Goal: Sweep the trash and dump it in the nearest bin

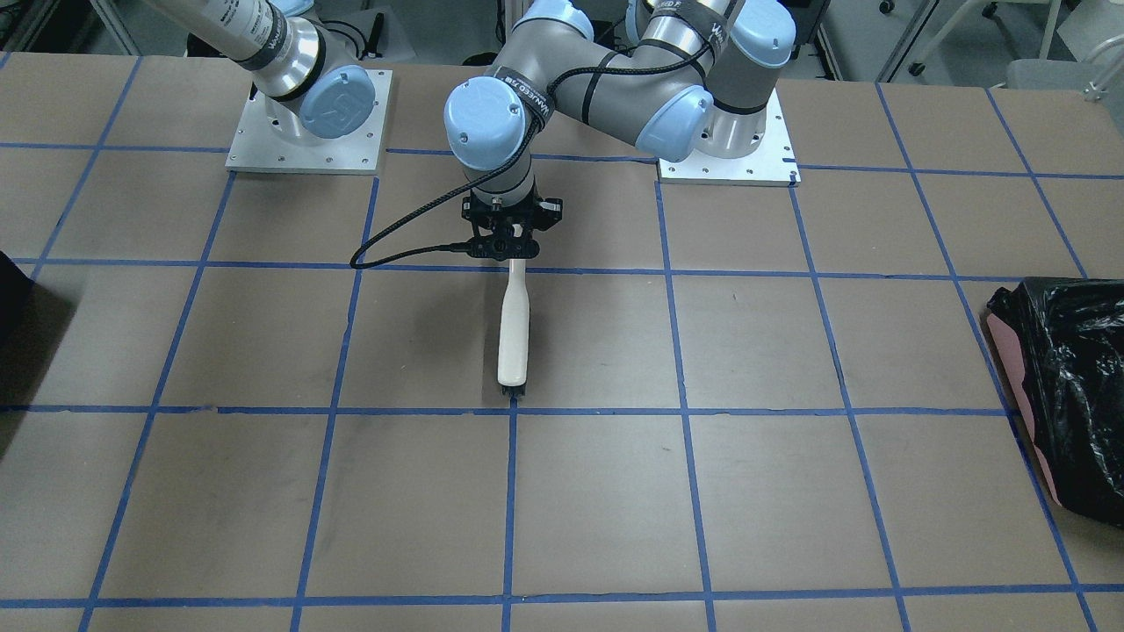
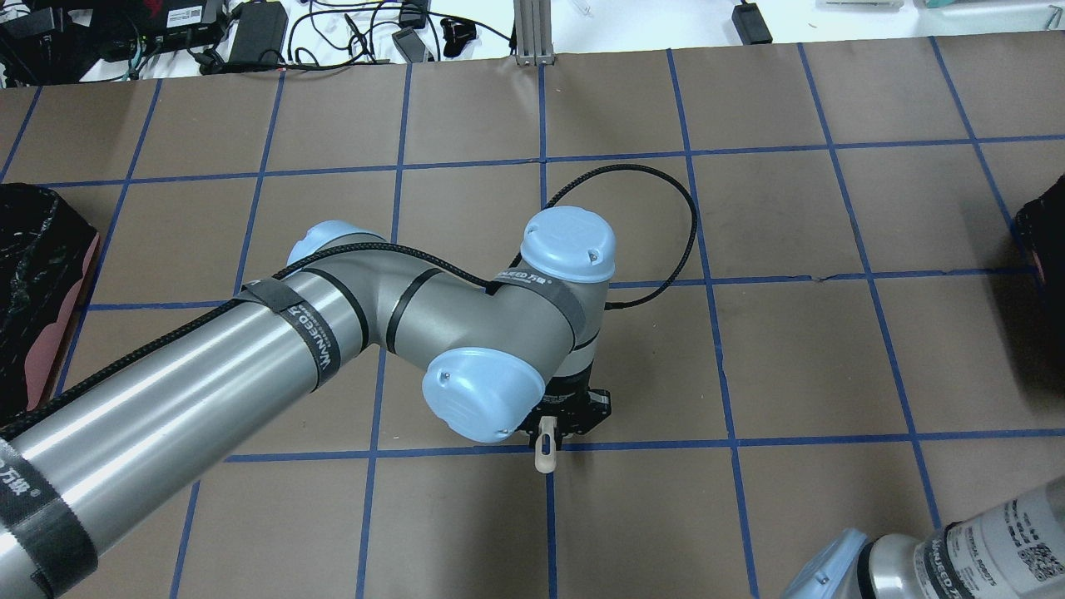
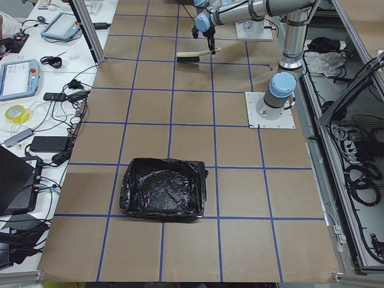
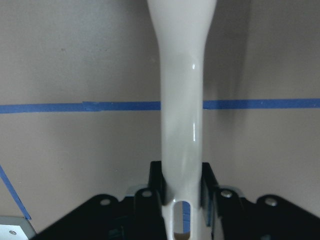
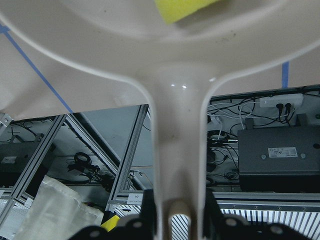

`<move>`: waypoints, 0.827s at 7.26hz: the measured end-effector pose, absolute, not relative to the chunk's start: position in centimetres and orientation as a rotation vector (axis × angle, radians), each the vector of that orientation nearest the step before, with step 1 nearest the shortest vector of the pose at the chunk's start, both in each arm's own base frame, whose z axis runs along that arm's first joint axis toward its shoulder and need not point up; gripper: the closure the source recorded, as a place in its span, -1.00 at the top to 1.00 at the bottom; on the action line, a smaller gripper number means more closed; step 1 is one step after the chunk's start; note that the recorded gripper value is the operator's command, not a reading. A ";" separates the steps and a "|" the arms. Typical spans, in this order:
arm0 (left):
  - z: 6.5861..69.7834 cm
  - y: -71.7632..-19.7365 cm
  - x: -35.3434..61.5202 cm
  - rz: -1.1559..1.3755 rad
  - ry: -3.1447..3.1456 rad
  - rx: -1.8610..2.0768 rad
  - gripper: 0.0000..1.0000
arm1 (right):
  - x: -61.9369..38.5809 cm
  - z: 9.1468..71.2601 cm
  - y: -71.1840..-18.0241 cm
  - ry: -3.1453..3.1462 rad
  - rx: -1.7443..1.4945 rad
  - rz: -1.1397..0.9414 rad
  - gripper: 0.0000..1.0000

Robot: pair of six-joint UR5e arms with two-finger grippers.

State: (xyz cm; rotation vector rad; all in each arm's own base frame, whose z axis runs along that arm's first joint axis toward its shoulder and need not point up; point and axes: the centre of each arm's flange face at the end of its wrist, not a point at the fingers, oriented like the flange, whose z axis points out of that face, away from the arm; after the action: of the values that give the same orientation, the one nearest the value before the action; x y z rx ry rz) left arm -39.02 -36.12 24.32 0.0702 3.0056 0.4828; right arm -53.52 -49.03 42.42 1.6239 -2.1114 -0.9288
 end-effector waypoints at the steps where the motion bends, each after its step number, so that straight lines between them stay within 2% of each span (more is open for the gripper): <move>1: 24.2 -35.9 -39.2 0.486 3.004 0.074 -1.00 | -53.5 42.3 -49.1 -2.095 1.592 -0.928 -1.00; 6: 23.8 -35.1 -39.7 0.489 2.986 0.108 -1.00 | -52.7 41.7 -48.7 -2.003 1.381 -1.118 -1.00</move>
State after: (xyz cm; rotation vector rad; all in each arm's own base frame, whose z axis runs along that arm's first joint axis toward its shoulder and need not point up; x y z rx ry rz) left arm -39.73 -35.11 23.81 0.1085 2.9859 0.4894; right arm -52.74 -48.73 41.75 1.3809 -2.0032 -1.1177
